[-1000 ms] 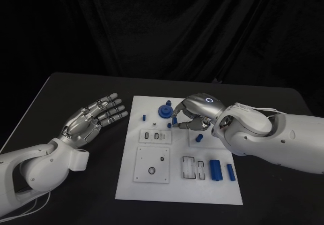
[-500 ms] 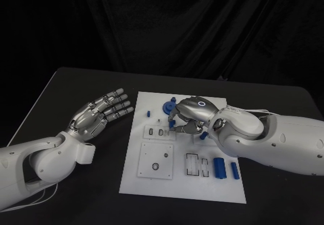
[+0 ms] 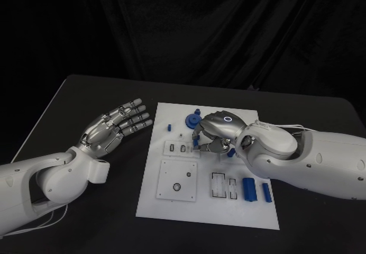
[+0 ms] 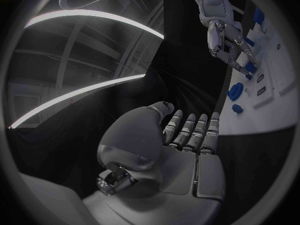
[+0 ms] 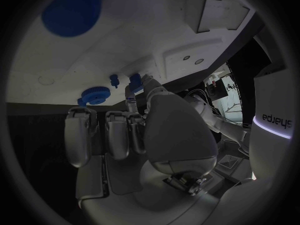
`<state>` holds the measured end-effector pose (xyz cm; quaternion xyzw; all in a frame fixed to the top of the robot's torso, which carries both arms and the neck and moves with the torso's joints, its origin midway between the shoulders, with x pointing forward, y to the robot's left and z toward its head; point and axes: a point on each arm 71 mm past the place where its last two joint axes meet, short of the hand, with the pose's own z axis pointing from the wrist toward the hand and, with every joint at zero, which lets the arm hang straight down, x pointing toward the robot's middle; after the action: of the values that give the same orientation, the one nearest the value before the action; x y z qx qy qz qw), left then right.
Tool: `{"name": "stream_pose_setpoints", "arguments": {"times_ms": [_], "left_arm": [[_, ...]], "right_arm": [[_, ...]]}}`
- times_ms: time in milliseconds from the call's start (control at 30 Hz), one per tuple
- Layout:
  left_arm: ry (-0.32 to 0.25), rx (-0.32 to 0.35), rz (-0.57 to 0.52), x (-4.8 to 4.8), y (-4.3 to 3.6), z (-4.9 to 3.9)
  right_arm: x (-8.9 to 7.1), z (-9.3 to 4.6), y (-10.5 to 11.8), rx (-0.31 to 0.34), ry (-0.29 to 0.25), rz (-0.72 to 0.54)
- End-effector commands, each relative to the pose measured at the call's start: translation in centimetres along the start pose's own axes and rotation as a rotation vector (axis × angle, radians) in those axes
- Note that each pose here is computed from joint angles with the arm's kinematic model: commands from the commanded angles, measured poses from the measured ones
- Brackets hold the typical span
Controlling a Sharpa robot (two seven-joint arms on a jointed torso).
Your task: Assemble the parts on the task board
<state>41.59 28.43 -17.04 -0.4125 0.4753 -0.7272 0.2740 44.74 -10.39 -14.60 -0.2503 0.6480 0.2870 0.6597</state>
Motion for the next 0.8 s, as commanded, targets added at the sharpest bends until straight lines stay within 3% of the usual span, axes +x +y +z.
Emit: {"name": "stream_pose_setpoints", "arguments": {"times_ms": [33,800], "left_arm": [[0.009,0.162,-0.012,0.13,-1.09,-0.06],[0.009,0.162,-0.011,0.04,-1.10,-0.05]], "right_arm": [[0.33,0.04,-0.12,0.020,0.020,-0.016],[1.25,0.12,-0.02,0.025,0.041,-0.010]]}}
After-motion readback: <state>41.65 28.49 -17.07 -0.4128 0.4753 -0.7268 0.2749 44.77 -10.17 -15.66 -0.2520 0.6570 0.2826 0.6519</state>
